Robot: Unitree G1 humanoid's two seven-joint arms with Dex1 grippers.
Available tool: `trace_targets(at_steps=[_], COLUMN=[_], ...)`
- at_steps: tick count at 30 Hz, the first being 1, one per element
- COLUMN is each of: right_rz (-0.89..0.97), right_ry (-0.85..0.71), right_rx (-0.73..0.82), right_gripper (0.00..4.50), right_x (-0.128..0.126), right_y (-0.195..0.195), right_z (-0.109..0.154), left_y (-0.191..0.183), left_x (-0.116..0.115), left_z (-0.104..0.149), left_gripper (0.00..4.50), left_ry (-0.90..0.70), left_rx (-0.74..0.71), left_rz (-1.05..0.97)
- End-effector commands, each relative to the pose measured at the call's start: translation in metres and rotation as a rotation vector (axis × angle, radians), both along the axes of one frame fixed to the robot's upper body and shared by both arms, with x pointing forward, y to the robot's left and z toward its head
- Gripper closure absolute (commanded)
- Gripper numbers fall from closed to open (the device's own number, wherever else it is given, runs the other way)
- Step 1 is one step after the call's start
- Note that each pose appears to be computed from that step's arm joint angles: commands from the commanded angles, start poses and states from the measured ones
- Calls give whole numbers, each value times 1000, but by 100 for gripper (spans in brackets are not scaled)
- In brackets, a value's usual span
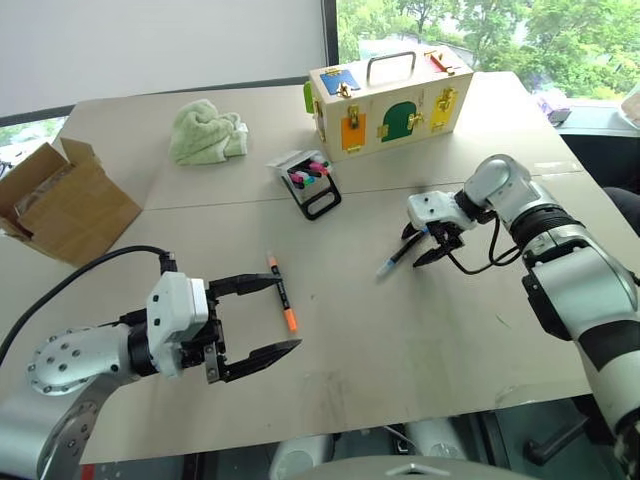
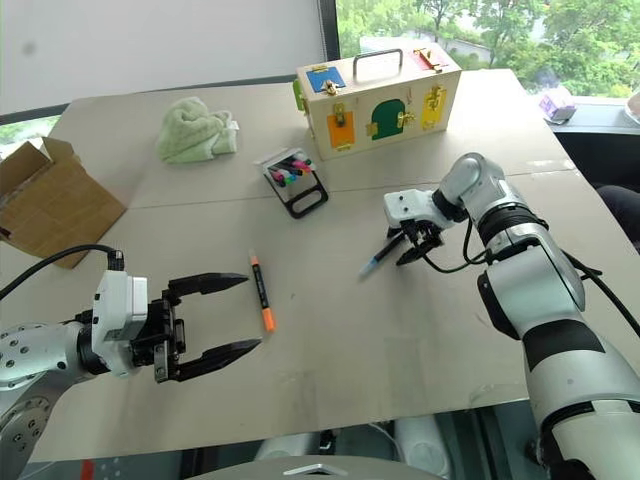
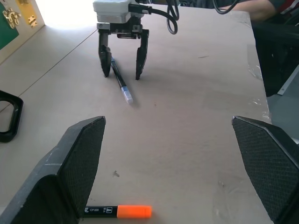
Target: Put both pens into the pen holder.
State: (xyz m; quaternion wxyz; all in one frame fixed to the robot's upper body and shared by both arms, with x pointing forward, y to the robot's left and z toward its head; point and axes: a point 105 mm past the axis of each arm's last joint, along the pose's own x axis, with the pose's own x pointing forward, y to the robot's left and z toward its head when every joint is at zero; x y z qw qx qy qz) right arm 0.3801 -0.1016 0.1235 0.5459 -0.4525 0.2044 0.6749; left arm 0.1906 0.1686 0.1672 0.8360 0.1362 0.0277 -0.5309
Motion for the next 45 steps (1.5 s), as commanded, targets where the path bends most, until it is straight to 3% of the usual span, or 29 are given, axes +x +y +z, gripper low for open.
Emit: trace_targets(at_steps=[1, 4, 5, 10, 15, 17, 20, 25, 31, 39, 42, 45], right_rz=[30, 31, 32, 23, -38, -68, -89, 0, 32, 19, 9, 2], right_ry=[29, 26, 21, 31, 105, 114, 153, 228, 288, 311, 311, 314], right_rx=[-89, -87, -89, -60, 203, 392, 635, 878, 893, 899, 905, 900], right_gripper=[290, 424, 442, 442, 442, 442, 442, 442, 442, 442, 450, 450], right_x=[-6, -7, -6, -7, -6, -3, -2, -31, -70, -79, -78, -77], right_y=[-12, -13, -14, -15, 1, 13, 25, 47, 64, 71, 72, 71], right_z=[-12, -14, -14, -12, 12, 33, 63, 95, 90, 91, 92, 91], left_y=[2, 7, 7, 3, -3, -7, -10, -28, -59, -79, -80, -81], left_x=[4, 13, 14, 19, 42, 50, 61, 84, 94, 93, 93, 91], left_z=[-2, -10, -12, -12, 8, 18, 21, 34, 47, 42, 38, 38], left_gripper=[0, 0, 0, 0, 0, 0, 0, 0, 0, 0, 74, 201], left_ry=[22, 30, 33, 17, 11, 28, 51, 67, 84, 119, 118, 103], left_rx=[15, 38, 53, 55, -211, -403, -538, -696, -768, -711, -680, -667], left_rz=[95, 201, 209, 198, 283, 329, 376, 356, 250, 174, 166, 152])
